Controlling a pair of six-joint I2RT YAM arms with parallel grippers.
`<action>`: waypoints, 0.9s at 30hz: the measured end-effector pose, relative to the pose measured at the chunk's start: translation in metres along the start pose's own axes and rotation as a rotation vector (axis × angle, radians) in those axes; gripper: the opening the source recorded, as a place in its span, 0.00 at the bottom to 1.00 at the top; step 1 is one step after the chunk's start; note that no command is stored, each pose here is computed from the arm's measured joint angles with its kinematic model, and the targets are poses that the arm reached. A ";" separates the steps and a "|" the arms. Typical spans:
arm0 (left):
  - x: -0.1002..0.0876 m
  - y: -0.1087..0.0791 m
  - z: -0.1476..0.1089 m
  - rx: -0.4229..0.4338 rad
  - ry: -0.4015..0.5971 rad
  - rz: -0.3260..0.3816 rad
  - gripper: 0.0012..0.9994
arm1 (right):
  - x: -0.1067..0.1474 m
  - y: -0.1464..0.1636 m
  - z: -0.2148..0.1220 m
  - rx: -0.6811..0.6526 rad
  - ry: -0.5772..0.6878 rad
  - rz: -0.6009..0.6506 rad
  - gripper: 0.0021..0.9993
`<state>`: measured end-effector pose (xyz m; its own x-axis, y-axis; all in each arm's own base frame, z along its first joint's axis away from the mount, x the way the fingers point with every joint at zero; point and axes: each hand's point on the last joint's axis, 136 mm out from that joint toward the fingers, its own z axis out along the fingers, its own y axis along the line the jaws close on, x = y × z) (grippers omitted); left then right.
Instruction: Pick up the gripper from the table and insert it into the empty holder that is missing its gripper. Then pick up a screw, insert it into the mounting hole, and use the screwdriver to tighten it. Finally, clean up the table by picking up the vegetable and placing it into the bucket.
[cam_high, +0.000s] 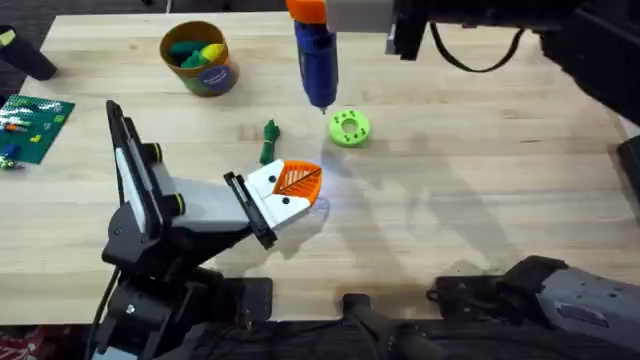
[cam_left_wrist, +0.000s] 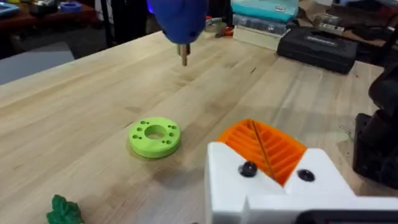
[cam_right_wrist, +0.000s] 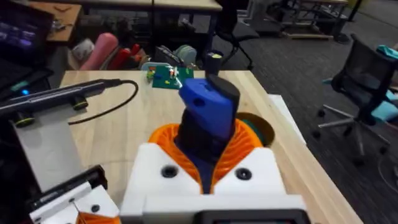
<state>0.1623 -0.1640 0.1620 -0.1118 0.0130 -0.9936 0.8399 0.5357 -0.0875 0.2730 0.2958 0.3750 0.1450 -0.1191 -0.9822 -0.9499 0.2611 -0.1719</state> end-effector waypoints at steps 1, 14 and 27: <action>0.000 0.000 0.000 0.000 0.000 0.000 0.01 | -0.003 0.002 0.001 -0.010 -0.011 -0.010 0.06; 0.000 0.000 0.000 0.000 0.000 0.004 0.01 | -0.038 0.057 0.015 -0.207 -0.148 -0.104 0.06; 0.000 0.000 0.000 0.000 0.000 0.004 0.01 | -0.055 0.075 0.018 -0.261 -0.203 -0.087 0.06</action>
<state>0.1623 -0.1640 0.1620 -0.1084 0.0150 -0.9940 0.8403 0.5356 -0.0836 0.1985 0.3390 0.4145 0.2554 0.0696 -0.9643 -0.9667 0.0011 -0.2560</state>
